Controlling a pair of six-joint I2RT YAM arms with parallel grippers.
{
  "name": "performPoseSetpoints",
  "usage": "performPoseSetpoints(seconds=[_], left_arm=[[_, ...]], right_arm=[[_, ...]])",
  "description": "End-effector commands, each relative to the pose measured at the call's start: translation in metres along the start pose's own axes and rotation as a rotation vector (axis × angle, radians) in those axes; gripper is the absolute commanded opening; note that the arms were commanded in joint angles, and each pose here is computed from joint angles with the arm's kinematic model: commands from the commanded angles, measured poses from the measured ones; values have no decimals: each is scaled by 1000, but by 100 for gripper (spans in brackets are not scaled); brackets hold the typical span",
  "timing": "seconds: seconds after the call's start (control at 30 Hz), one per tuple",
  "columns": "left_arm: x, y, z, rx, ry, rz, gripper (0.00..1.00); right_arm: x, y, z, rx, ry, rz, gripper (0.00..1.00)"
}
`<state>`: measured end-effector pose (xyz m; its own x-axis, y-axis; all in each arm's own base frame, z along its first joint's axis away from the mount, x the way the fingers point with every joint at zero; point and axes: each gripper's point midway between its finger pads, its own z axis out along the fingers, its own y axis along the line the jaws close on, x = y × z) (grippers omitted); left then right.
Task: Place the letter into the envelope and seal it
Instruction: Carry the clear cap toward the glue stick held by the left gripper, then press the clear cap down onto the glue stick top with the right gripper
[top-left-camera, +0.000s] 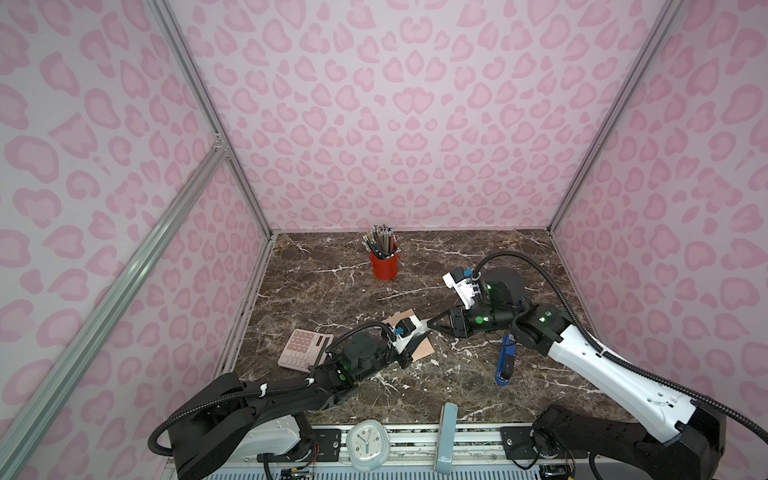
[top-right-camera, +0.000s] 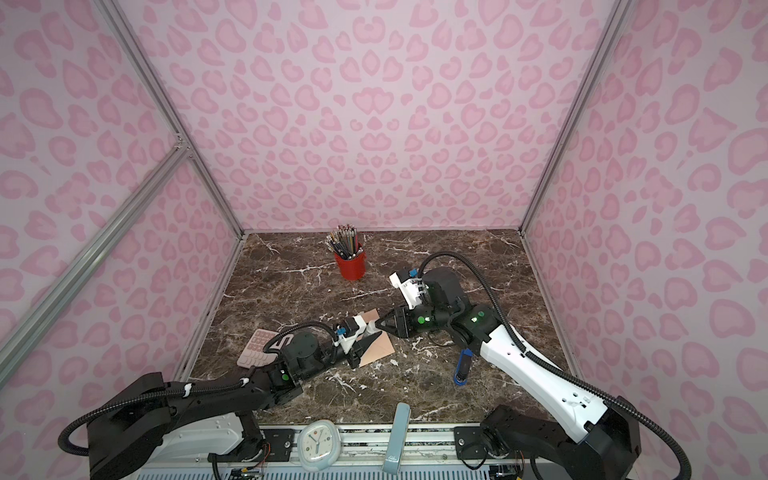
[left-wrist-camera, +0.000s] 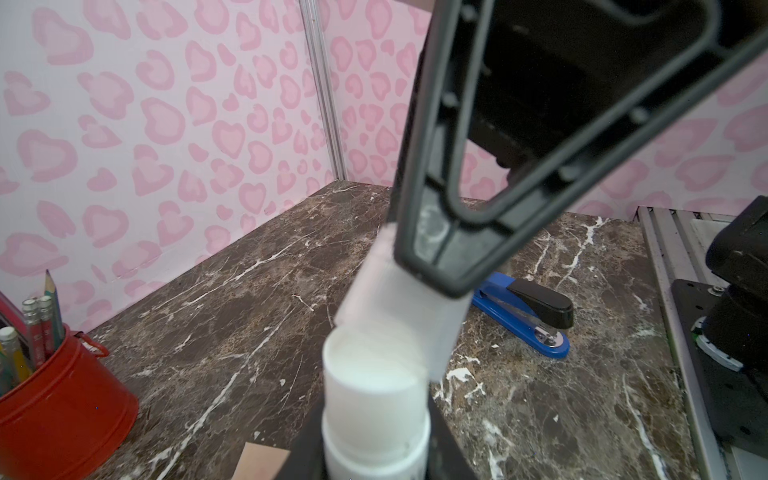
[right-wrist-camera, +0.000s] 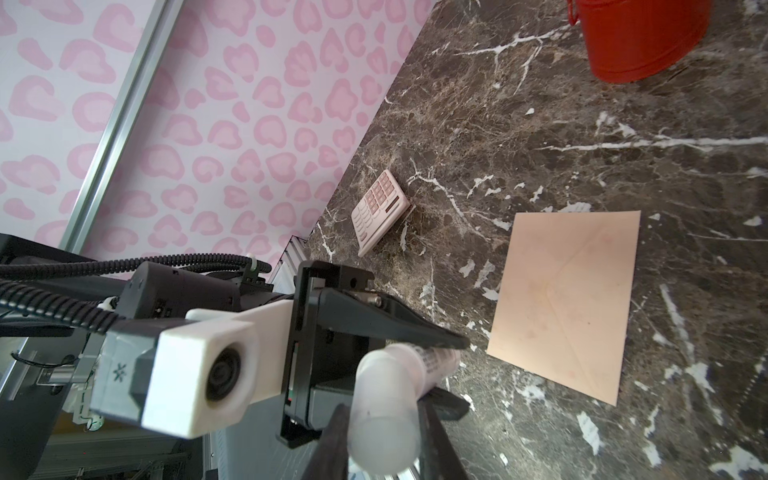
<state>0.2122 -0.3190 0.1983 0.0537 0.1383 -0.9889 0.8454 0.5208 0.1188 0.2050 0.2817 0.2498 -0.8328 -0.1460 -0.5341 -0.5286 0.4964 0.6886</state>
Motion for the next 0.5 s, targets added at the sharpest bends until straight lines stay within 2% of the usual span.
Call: performPoseSetpoints(seconds=[0.0, 0.47], left_arm=[[-16, -2, 2, 11, -56, -2, 4], [-12, -13, 10, 50, -34, 0, 4]], right_arm=[[0, 8, 2, -41, 3, -13, 27], [-11, 21, 8, -75, -11, -27, 27]])
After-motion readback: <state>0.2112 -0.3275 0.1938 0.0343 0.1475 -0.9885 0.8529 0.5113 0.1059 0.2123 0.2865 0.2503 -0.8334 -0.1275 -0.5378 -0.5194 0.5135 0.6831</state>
